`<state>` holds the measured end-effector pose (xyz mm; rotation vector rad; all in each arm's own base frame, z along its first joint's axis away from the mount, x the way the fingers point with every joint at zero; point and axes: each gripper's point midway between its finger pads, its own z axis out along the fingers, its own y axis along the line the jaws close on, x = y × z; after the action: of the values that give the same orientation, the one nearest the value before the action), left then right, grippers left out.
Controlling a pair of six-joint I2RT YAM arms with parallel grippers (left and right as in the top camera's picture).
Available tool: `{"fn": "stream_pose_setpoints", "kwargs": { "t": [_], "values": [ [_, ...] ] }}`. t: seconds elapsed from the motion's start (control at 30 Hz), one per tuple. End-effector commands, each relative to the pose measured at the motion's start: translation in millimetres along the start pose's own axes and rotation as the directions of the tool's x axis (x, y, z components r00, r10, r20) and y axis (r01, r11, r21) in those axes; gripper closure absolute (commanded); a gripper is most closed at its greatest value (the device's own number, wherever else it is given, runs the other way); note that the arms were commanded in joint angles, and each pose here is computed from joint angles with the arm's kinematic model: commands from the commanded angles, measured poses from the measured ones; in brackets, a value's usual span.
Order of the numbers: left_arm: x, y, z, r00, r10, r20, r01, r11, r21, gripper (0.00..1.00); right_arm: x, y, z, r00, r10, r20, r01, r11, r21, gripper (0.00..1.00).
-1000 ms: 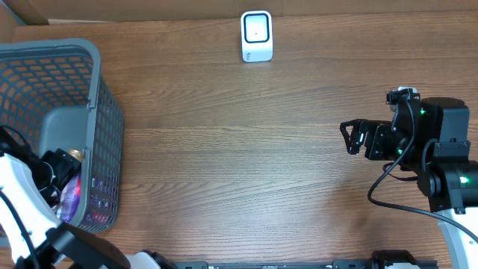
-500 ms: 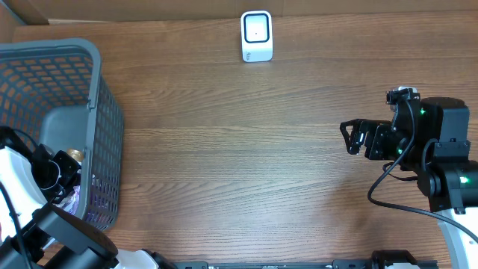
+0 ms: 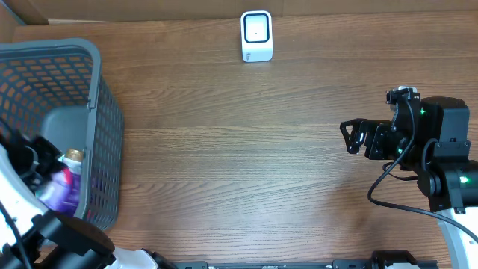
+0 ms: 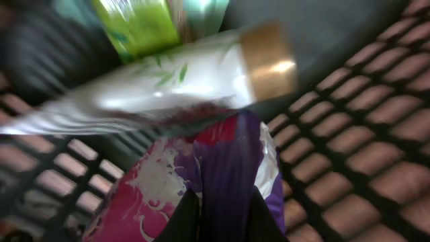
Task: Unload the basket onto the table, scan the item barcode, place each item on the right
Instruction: 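Grasp the purple box in the basket with the left gripper, then carry the purple box to the table center and release it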
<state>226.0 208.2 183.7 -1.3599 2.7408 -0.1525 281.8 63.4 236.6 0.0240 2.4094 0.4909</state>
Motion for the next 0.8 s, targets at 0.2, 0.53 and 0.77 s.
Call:
{"fn": "stream_pose_setpoints", "kwargs": {
  "t": [0.2,0.53,0.77],
  "values": [
    [-11.6,-36.2,-139.5,0.939,0.052,0.341,-0.092,0.99,0.103,0.96,-13.9,7.6,-7.3,0.999,-0.02,0.045,0.021,1.0,-0.017,0.0],
    [89.9,-133.1,-255.6,0.652,0.311,0.691,-0.585,0.786,0.198,0.96,-14.2,7.6,-7.3,0.999,-0.02,0.046,0.021,1.0,-0.017,0.0],
    [167.2,-178.4,-252.7,0.615,0.45,0.647,-0.746,0.598,0.292,0.96,-14.3,7.4,-6.6,0.999,-0.02,0.044,0.021,1.0,-0.017,0.0]
  ]
}}
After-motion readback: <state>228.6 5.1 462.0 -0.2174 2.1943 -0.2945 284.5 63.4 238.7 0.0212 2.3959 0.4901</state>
